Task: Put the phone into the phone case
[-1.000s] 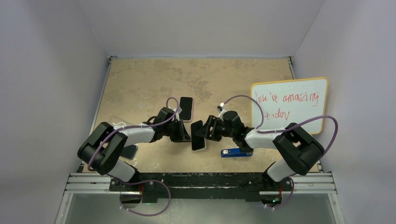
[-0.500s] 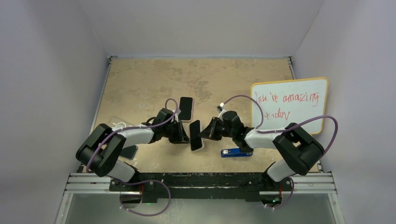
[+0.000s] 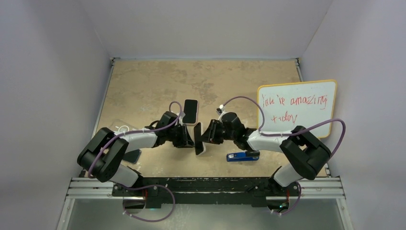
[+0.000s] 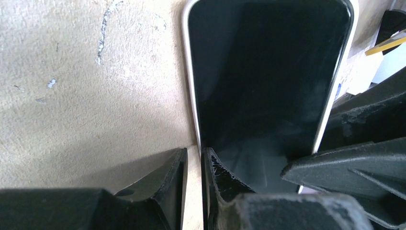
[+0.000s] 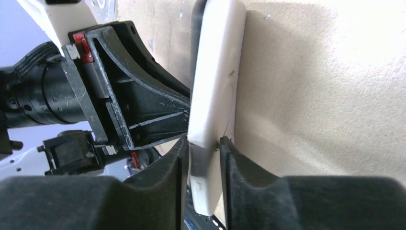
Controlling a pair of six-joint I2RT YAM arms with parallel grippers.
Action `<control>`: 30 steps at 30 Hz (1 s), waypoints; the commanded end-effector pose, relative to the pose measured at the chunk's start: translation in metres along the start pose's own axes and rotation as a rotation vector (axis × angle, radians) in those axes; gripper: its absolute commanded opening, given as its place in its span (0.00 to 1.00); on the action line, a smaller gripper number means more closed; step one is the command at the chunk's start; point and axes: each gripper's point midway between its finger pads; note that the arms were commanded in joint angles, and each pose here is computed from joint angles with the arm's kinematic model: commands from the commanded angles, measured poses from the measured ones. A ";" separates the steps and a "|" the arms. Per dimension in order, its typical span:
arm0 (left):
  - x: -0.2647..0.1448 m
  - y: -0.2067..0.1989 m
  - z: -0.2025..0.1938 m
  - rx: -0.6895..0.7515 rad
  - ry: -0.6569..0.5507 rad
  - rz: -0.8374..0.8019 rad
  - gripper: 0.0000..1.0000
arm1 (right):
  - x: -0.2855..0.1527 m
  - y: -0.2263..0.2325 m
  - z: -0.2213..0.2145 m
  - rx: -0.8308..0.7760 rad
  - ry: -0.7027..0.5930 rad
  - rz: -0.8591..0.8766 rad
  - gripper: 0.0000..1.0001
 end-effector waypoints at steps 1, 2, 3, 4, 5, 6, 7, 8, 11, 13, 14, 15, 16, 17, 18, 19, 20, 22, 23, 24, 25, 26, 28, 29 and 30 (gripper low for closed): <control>-0.005 -0.014 0.007 0.034 -0.029 -0.061 0.21 | 0.004 0.008 0.001 -0.028 -0.009 -0.025 0.19; -0.008 -0.016 0.008 0.039 -0.034 -0.065 0.22 | 0.002 0.009 0.003 -0.030 -0.020 -0.029 0.12; -0.011 -0.018 0.010 0.041 -0.037 -0.065 0.25 | -0.001 0.010 0.005 -0.034 -0.031 -0.027 0.06; -0.014 -0.020 0.012 0.042 -0.041 -0.065 0.29 | -0.003 0.012 0.006 -0.041 -0.039 -0.026 0.01; -0.018 -0.022 0.014 0.045 -0.048 -0.068 0.33 | -0.006 0.015 0.007 -0.051 -0.046 -0.021 0.00; -0.023 -0.025 0.017 0.053 -0.062 -0.080 0.38 | -0.009 0.019 0.008 -0.060 -0.053 -0.015 0.00; -0.029 -0.024 0.015 0.044 -0.052 -0.080 0.44 | -0.012 0.023 0.009 -0.068 -0.060 -0.008 0.00; -0.035 -0.026 0.018 0.042 -0.061 -0.087 0.50 | -0.016 0.028 0.010 -0.076 -0.067 0.003 0.00; -0.059 -0.032 0.030 0.045 -0.116 -0.136 0.62 | -0.029 0.044 0.012 -0.103 -0.084 0.048 0.00; -0.077 -0.038 0.040 0.048 -0.163 -0.180 0.69 | -0.039 0.054 0.012 -0.113 -0.095 0.079 0.00; -0.088 -0.041 0.045 0.052 -0.192 -0.207 0.73 | -0.044 0.061 0.010 -0.118 -0.093 0.104 0.00; -0.099 -0.045 0.053 0.059 -0.228 -0.234 0.77 | -0.049 0.068 0.009 -0.119 -0.095 0.134 0.00; -0.108 -0.053 0.057 0.078 -0.253 -0.273 0.81 | -0.055 0.076 0.010 -0.124 -0.108 0.169 0.00; -0.118 -0.062 0.062 0.100 -0.275 -0.310 0.83 | -0.064 0.088 0.011 -0.137 -0.126 0.215 0.00; -0.125 -0.070 0.065 0.120 -0.291 -0.343 0.85 | -0.070 0.097 0.012 -0.146 -0.137 0.253 0.00; -0.132 -0.079 0.069 0.139 -0.306 -0.375 0.86 | -0.077 0.107 0.011 -0.157 -0.141 0.298 0.00; -0.139 -0.086 0.072 0.154 -0.320 -0.398 0.87 | -0.084 0.116 0.010 -0.167 -0.150 0.342 0.00; -0.149 -0.098 0.077 0.173 -0.342 -0.436 0.88 | -0.098 0.133 0.009 -0.185 -0.164 0.416 0.00; -0.153 -0.102 0.078 0.178 -0.350 -0.450 0.88 | -0.106 0.140 0.008 -0.196 -0.169 0.452 0.00; -0.158 -0.107 0.082 0.197 -0.373 -0.472 0.89 | -0.113 0.147 0.007 -0.205 -0.179 0.491 0.00; -0.160 -0.111 0.084 0.202 -0.384 -0.486 0.89 | -0.119 0.154 0.006 -0.212 -0.188 0.526 0.00; -0.161 -0.113 0.084 0.201 -0.388 -0.498 0.89 | -0.125 0.160 0.005 -0.216 -0.190 0.558 0.00; -0.165 -0.120 0.087 0.205 -0.409 -0.548 0.89 | -0.131 0.167 0.000 -0.221 -0.170 0.604 0.00; -0.167 -0.124 0.087 0.201 -0.417 -0.583 0.89 | -0.134 0.171 -0.003 -0.223 -0.159 0.627 0.00; -0.170 -0.128 0.087 0.199 -0.427 -0.621 0.88 | -0.136 0.174 -0.005 -0.225 -0.148 0.648 0.00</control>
Point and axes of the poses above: each gripper's point midway between its finger pads, its own x axis out along the fingers, its own y axis along the line the jaws close on, z = x × y, and after that the axes turned 15 degrees about x, right-handed
